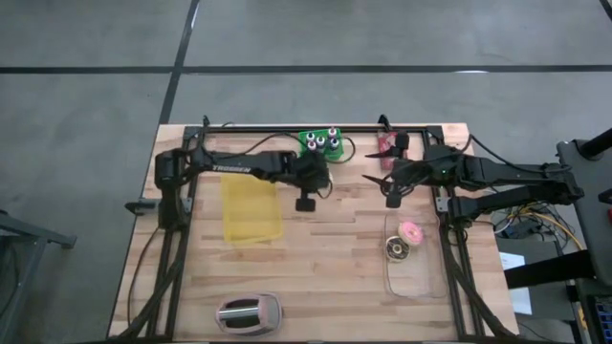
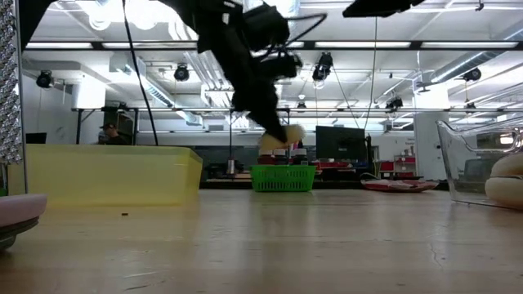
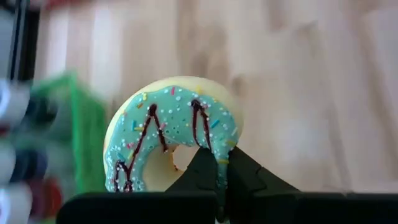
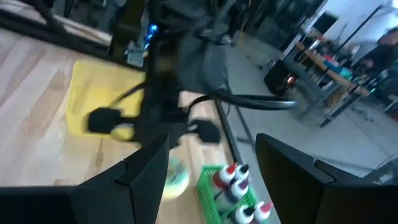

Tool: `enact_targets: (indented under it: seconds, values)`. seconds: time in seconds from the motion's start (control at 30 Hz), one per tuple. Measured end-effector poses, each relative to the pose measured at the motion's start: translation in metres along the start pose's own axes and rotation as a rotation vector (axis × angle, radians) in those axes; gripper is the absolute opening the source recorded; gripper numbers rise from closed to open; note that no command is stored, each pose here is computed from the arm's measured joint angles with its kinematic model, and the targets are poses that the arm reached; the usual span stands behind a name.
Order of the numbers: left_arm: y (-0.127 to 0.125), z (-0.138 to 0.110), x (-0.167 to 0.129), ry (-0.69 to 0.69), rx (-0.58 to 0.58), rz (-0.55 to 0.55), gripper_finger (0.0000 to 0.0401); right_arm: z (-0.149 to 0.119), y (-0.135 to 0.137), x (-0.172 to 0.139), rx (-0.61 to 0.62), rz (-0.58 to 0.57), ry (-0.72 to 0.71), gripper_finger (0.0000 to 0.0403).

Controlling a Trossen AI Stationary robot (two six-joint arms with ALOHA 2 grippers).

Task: Pick & Place Food Item
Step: Put the blue donut into the transparent bin

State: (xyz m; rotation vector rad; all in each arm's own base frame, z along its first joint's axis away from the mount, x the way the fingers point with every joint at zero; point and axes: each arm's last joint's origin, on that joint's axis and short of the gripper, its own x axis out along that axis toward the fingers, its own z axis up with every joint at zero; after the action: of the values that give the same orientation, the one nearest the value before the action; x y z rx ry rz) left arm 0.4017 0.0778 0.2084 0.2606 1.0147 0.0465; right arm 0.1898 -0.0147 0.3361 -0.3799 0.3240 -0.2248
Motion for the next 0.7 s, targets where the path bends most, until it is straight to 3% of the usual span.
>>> enact_targets:
  seconds: [0.3, 0.53, 0.7]
  values:
    - [-0.028, 0.039, -0.014, -0.247, 0.154, -0.064, 0.0005, 0.003, -0.012, 0.0, -0.056, -0.221, 0.018, 0.0233]
    - [-0.042, 0.054, -0.02, -0.388, 0.22, -0.139, 0.0005, 0.005, -0.031, -0.002, -0.013, -0.36, -0.013, 0.0233]
    - [-0.055, 0.06, -0.009, -0.467, 0.264, -0.215, 0.0005, 0.005, -0.05, -0.005, 0.001, -0.545, -0.007, 0.0233]
